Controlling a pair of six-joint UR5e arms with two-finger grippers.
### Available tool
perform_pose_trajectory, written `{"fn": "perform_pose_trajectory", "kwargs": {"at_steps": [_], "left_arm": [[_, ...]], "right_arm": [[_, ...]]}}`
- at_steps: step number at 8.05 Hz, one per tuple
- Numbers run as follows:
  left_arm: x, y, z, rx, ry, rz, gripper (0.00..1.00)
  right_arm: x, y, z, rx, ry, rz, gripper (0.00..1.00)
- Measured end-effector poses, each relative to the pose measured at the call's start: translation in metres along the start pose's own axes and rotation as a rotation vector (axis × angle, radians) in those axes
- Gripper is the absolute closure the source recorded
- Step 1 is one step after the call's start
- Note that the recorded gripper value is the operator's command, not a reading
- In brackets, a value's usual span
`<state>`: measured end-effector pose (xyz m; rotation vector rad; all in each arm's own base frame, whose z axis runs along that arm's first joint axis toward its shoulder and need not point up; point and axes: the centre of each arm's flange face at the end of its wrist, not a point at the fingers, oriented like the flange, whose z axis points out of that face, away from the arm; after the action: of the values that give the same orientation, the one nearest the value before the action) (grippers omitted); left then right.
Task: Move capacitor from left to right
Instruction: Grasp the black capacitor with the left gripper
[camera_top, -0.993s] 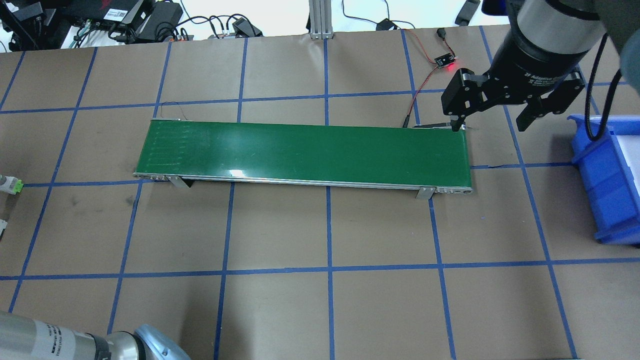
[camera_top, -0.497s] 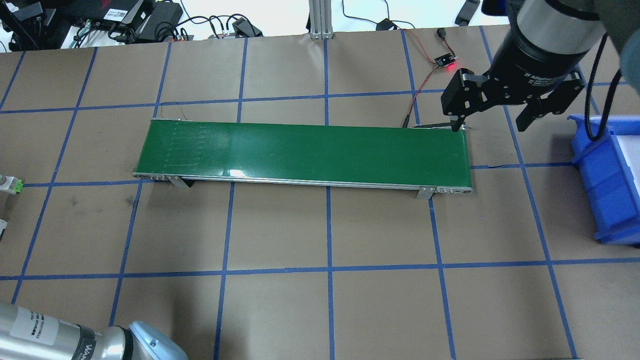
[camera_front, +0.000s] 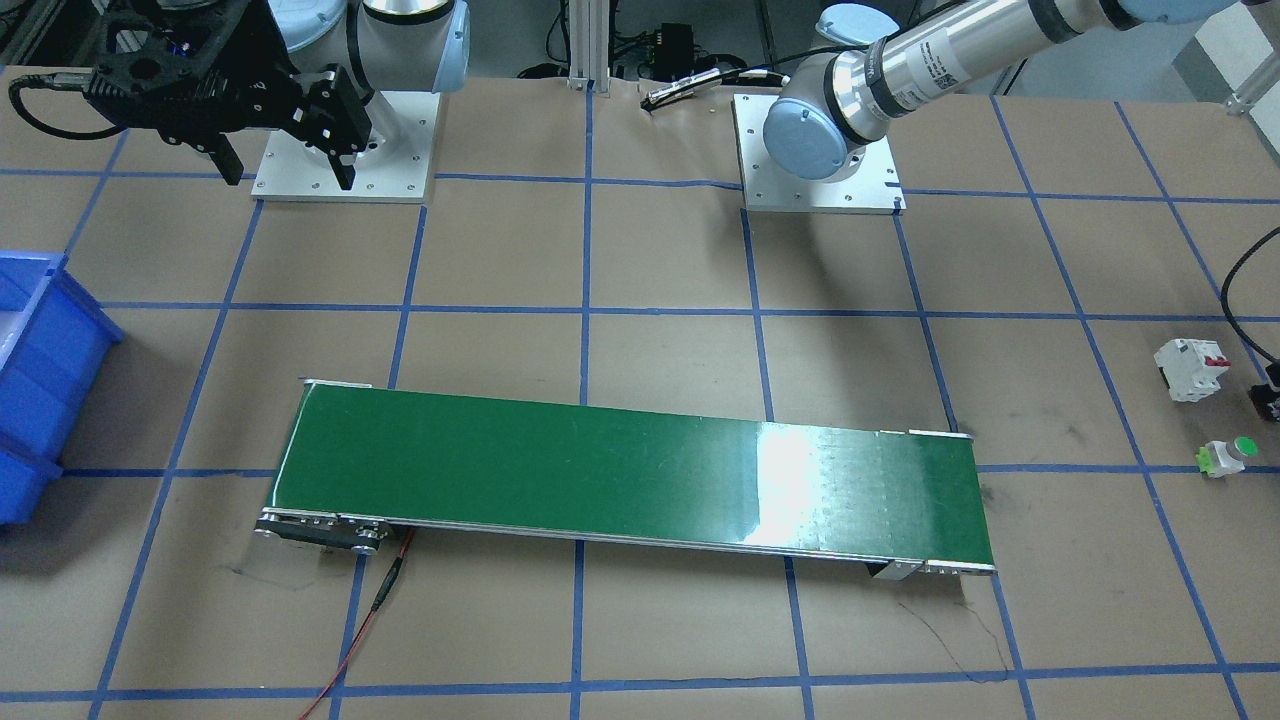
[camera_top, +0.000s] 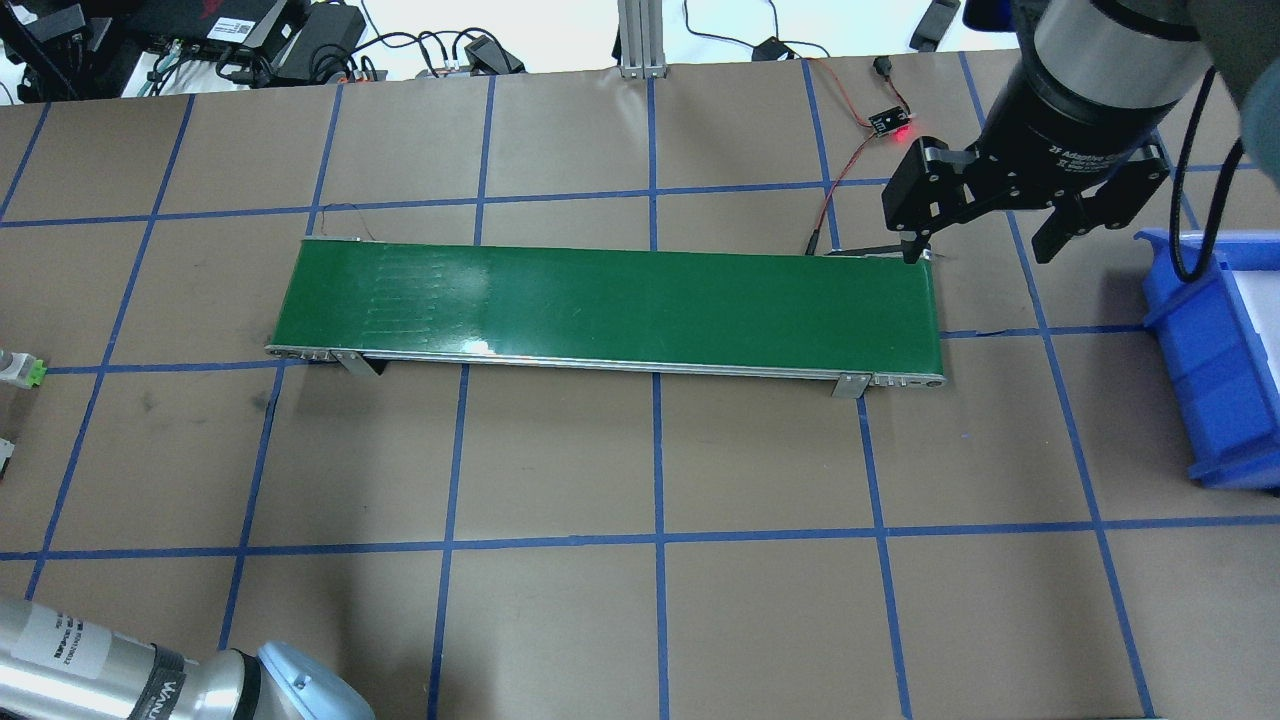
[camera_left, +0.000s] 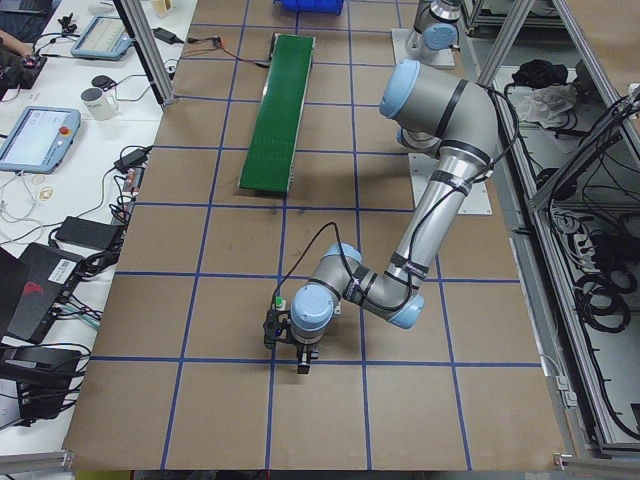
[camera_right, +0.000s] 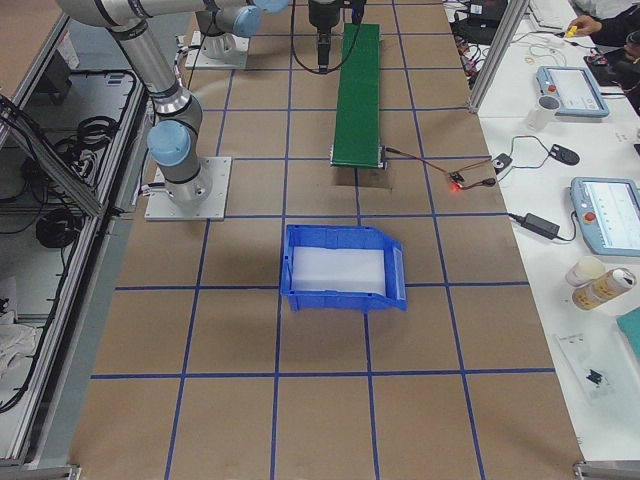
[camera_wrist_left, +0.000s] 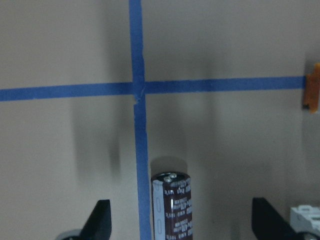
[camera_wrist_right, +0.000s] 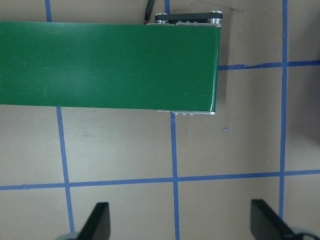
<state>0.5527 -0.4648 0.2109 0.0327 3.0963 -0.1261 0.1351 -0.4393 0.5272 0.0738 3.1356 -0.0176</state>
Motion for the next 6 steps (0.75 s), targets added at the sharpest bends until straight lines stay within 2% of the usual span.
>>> {"fn": "perform_pose_trajectory", "kwargs": {"at_steps": [1,2,4,5,6], "left_arm": [[-0.002,-0.002,0.008,0.017,-0.002,0.001,0.18],[-0.002,-0.003,0.012,0.024,-0.002,0.001,0.19],[-0.002,-0.002,0.022,0.018,0.004,-0.003,0.16],[-0.002,-0.002,0.025,0.015,0.006,-0.002,0.08],[-0.002,-0.002,0.026,0.012,0.007,-0.001,0.05]], "right_arm": [[0.0,0.0,0.0,0.0,0.0,0.0,0.0],[0.0,0.0,0.0,0.0,0.0,0.0,0.0],[0.0,0.0,0.0,0.0,0.0,0.0,0.0],[0.0,0.0,0.0,0.0,0.0,0.0,0.0],[0.0,0.0,0.0,0.0,0.0,0.0,0.0]]}}
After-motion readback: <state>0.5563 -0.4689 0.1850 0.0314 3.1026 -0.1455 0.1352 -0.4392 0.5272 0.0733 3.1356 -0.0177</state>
